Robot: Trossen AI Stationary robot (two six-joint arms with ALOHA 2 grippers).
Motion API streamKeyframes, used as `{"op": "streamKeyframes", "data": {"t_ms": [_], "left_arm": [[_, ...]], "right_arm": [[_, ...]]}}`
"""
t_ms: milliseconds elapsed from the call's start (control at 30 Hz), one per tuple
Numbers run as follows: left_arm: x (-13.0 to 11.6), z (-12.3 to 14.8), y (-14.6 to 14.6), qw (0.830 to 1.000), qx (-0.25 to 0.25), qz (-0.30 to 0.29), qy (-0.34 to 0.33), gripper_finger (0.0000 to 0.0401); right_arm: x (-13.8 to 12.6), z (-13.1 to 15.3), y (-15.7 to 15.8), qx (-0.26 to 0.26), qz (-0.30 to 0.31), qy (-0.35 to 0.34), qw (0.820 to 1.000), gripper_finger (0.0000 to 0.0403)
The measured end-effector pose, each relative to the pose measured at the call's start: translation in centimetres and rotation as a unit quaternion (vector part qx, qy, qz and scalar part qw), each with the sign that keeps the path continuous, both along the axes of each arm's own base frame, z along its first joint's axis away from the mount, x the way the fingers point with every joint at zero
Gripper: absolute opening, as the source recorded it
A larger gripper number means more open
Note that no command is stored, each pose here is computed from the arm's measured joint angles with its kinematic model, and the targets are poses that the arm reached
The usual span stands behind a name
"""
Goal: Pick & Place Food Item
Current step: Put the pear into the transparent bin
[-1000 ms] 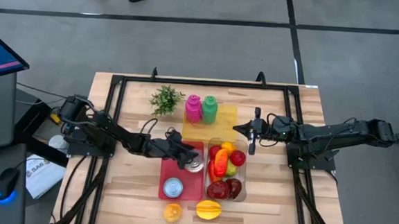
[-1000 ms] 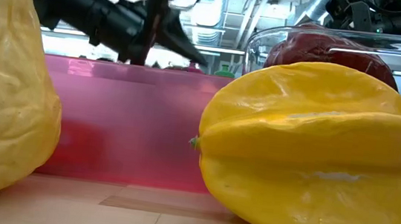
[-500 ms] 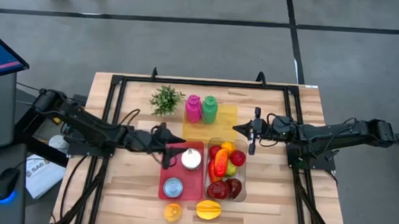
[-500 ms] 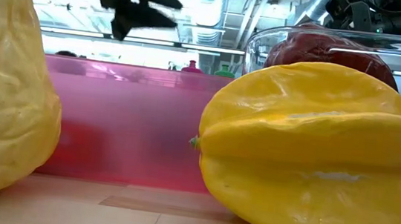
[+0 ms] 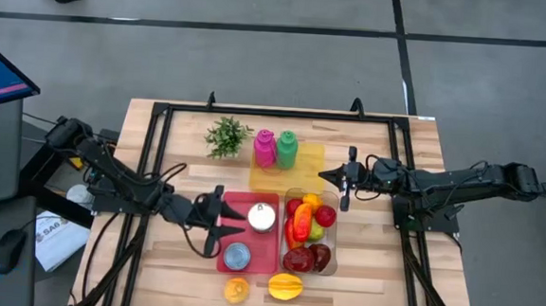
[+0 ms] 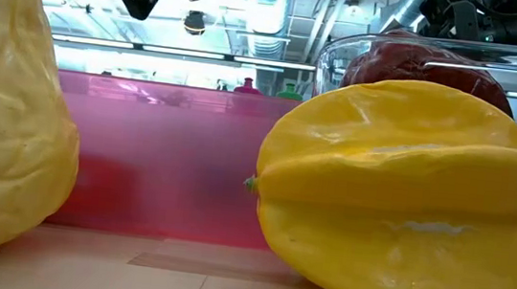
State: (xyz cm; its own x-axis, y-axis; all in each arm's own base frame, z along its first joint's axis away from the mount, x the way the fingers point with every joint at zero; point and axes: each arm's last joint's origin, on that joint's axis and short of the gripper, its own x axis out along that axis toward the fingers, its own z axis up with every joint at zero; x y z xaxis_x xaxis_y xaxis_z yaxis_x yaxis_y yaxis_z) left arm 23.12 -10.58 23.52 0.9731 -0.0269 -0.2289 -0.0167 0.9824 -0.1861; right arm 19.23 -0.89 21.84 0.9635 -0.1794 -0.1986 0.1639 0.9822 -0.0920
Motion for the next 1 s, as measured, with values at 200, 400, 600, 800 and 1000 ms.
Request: {"op": "streamKeyframes", "data": {"t_ms": [200, 400, 600, 800, 1000], "left_arm": [[-0.1, 0.0, -0.2, 0.999, 0.039, -0.020, -0.001, 0.0134], [0.0, -0.2, -1.2, 0.996, 0.020, -0.090, -0.007, 0.0138], [0.3, -0.5, -3.5, 0.990, 0.017, -0.129, -0.051, 0.0133], [0.7, -1.8, -5.5, 0.990, 0.021, -0.131, -0.055, 0.0119], [1.8, -2.0, -8.8, 0.987, 0.034, -0.151, -0.050, 0.0107]], "right_arm": [[0.0, 0.0, 0.0, 0.000, 0.000, 0.000, 1.000, 0.0000], [0.0, 0.1, 0.0, 0.000, 0.000, -0.003, 1.000, 0.0000], [0.0, 0.2, 0.0, 0.017, -0.003, -0.016, 1.000, 0.0000], [0.0, 0.2, 0.0, 0.026, -0.005, -0.018, 0.999, 0.0000], [0.0, 0.2, 0.0, 0.040, -0.008, -0.020, 0.999, 0.0000]]}}
